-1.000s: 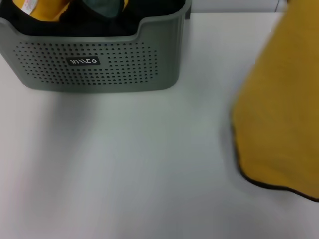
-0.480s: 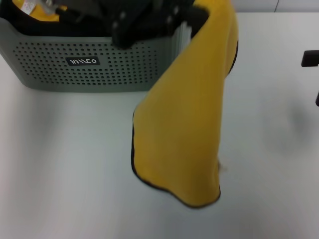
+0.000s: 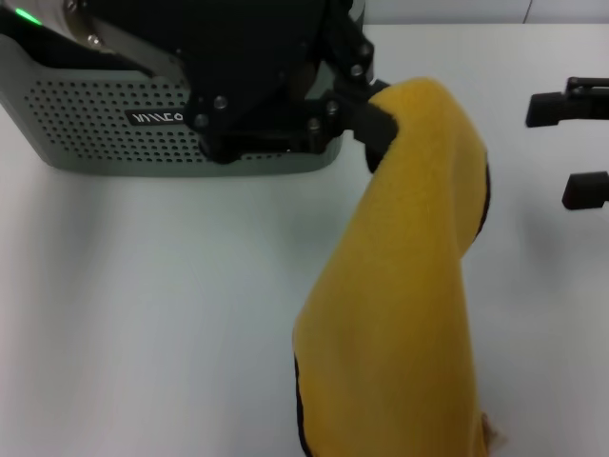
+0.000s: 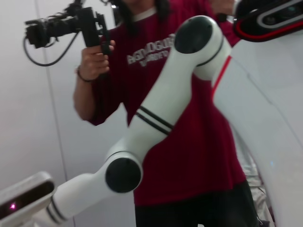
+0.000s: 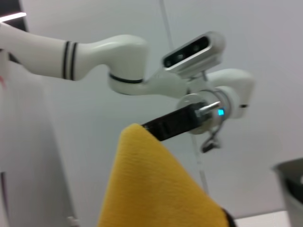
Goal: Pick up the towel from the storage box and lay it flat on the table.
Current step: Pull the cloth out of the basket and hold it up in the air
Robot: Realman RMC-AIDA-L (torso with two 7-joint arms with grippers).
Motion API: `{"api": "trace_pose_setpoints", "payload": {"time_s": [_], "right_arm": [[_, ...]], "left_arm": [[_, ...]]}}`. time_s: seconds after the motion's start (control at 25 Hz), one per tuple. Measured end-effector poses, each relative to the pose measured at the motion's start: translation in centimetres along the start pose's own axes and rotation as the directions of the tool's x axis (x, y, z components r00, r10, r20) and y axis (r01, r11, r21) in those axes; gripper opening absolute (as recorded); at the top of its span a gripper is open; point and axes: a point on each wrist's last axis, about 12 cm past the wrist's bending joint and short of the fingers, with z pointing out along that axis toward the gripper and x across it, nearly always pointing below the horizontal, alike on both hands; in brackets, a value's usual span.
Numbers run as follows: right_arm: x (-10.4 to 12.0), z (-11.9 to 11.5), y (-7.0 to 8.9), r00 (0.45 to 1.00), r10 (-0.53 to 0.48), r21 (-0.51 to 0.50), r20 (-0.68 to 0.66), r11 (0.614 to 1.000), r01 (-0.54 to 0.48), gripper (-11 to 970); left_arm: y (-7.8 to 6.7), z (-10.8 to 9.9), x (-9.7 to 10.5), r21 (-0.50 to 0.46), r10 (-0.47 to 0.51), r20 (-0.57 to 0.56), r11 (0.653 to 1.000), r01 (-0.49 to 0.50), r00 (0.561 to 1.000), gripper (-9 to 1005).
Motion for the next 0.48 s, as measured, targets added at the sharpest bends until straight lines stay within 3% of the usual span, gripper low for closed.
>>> {"api": "trace_pose_setpoints", "payload": {"time_s": [0.2, 0.48], "right_arm": [[-0.5, 1.5, -0.2, 1.0, 0.019, -0.102, -0.004, 0.995, -0.019, 826], [-0.9, 1.9, -0.3, 1.0, 0.016, -0.133, 0.001, 0.991, -0.015, 825]], "left_arm": [[0.7, 1.1, -0.8, 0.055, 0.065, 0.017, 0.996, -0.066, 0.998, 28], [0.3, 2.0, -2.1, 0.123, 0.146, 0.061, 0.981, -0.153, 0.987, 29]]}}
